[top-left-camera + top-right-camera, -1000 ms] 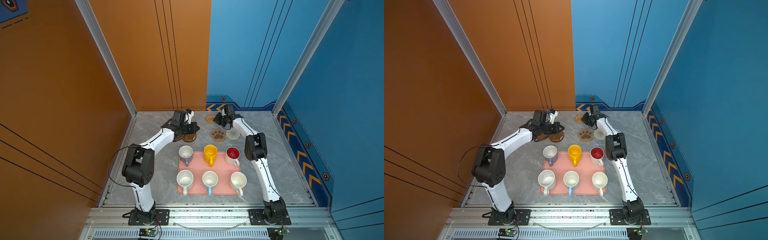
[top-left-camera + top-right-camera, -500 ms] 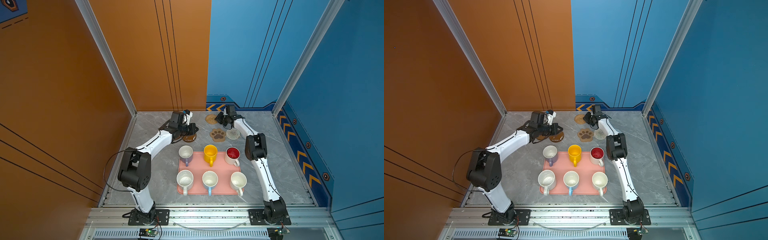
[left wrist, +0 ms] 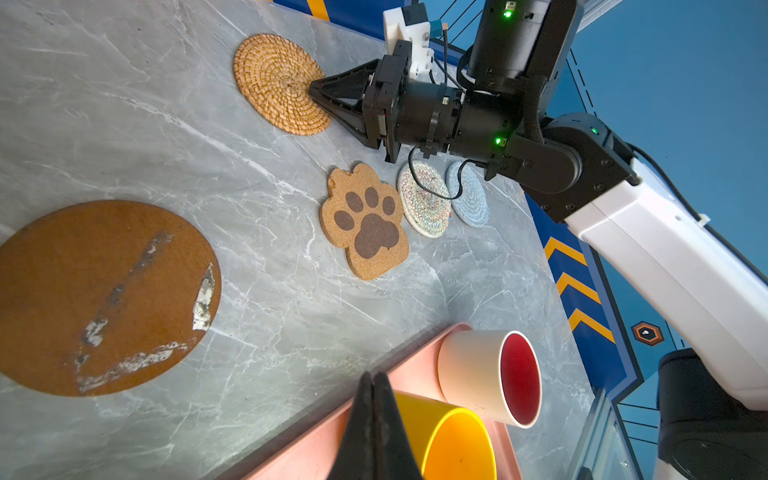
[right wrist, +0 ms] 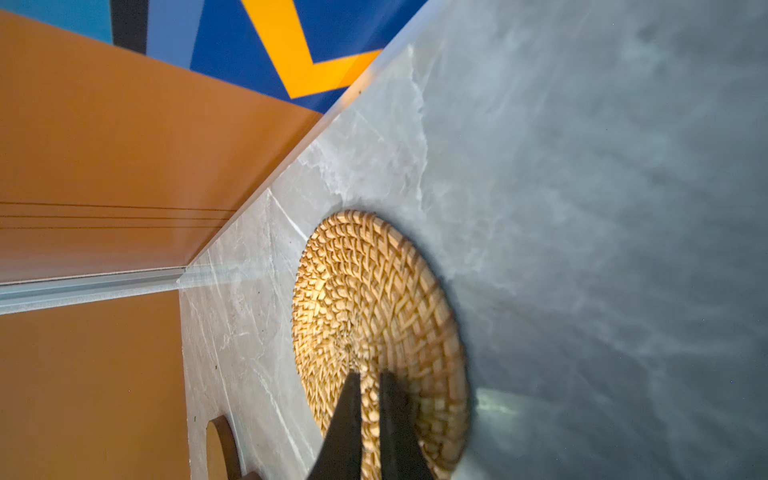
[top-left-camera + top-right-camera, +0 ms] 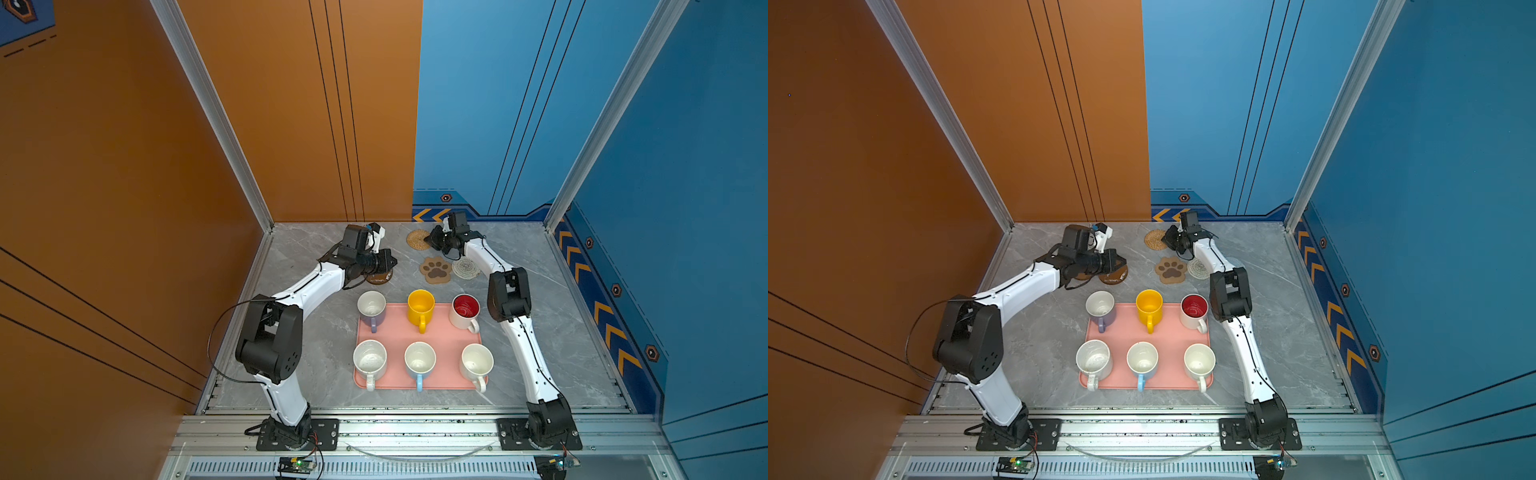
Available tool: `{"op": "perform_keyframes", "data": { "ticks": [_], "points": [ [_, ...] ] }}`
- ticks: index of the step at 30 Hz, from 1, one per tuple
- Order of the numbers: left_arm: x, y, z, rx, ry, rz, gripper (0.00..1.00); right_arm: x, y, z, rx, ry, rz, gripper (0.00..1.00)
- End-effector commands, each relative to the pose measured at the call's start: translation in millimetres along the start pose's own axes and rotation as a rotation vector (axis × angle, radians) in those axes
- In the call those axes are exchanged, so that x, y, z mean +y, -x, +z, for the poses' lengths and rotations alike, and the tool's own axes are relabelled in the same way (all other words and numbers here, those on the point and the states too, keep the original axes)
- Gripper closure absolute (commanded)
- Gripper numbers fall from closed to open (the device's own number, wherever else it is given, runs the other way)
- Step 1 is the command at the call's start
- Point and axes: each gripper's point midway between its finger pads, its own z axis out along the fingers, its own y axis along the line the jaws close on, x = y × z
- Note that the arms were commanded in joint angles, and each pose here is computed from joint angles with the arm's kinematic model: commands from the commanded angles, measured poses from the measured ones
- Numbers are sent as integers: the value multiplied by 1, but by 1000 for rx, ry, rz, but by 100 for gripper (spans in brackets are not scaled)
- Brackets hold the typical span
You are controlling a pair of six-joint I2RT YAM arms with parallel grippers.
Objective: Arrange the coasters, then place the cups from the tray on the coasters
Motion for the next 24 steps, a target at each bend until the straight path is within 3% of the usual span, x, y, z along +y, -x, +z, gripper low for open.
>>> {"op": "perform_keyframes", "data": {
  "ticks": [1, 8, 24],
  "points": [
    [-12, 0, -10, -13, -32, 14, 100, -22, -42, 9, 138, -87, 5, 90],
    [-6, -2, -9, -18, -23, -5, 100, -25, -76, -9, 227, -218, -118, 90],
    [6, -6, -19, -43, -9, -26, 100, -25, -117, -30, 339, -327, -236, 91]
  ]
}}
